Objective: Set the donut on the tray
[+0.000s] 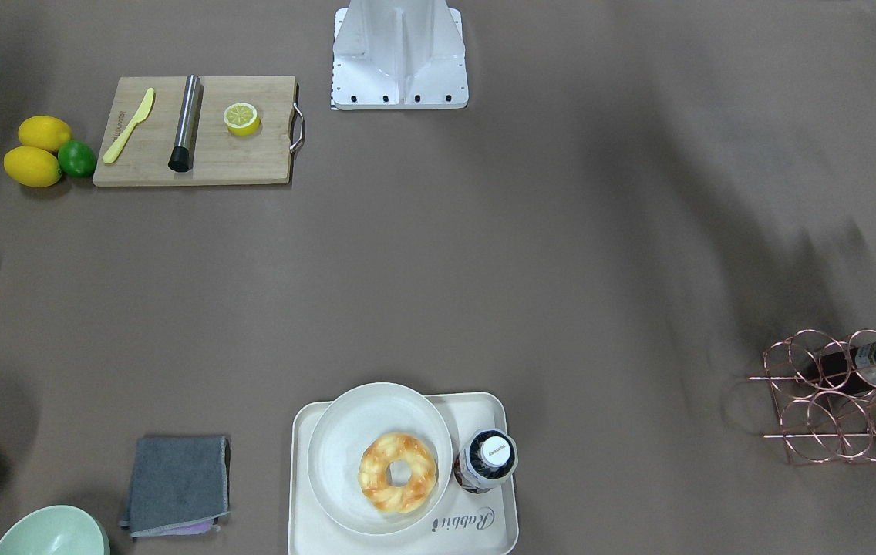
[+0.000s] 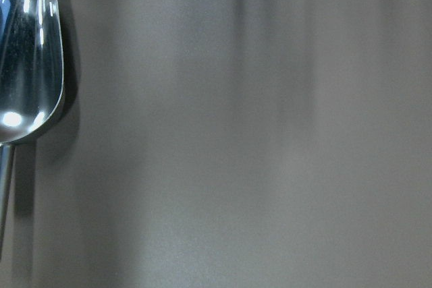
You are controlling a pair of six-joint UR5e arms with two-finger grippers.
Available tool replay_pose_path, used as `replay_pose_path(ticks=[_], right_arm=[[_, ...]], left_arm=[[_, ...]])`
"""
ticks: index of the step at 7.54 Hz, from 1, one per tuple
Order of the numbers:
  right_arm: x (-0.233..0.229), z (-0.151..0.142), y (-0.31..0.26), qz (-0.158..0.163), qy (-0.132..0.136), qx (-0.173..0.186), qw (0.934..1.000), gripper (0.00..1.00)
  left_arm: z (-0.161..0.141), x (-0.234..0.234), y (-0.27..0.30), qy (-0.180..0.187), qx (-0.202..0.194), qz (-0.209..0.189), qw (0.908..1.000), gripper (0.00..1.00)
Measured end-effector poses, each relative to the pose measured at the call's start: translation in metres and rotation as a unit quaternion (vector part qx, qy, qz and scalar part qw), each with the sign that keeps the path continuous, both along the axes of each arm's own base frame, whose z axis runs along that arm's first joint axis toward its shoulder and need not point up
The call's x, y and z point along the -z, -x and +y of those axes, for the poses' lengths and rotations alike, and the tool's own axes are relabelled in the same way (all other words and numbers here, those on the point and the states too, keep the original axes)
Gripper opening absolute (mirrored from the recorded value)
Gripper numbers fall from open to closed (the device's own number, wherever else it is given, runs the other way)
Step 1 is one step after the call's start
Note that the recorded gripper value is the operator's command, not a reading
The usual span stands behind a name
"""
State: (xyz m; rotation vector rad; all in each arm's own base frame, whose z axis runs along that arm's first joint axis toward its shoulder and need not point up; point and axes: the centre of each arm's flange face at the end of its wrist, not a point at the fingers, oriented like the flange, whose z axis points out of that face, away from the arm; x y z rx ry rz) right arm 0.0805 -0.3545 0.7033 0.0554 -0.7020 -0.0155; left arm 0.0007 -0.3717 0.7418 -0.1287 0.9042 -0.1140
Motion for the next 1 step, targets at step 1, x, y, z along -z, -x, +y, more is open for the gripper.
replay_pose_path(ticks=[1], right_arm=[[0.0001,0.0,0.0,0.0,0.0,0.0,1.0,1.0]], left_arm=[[-0.0003,0.0004,-0.0001,0.0,0.0,0.0,1.0,0.98]])
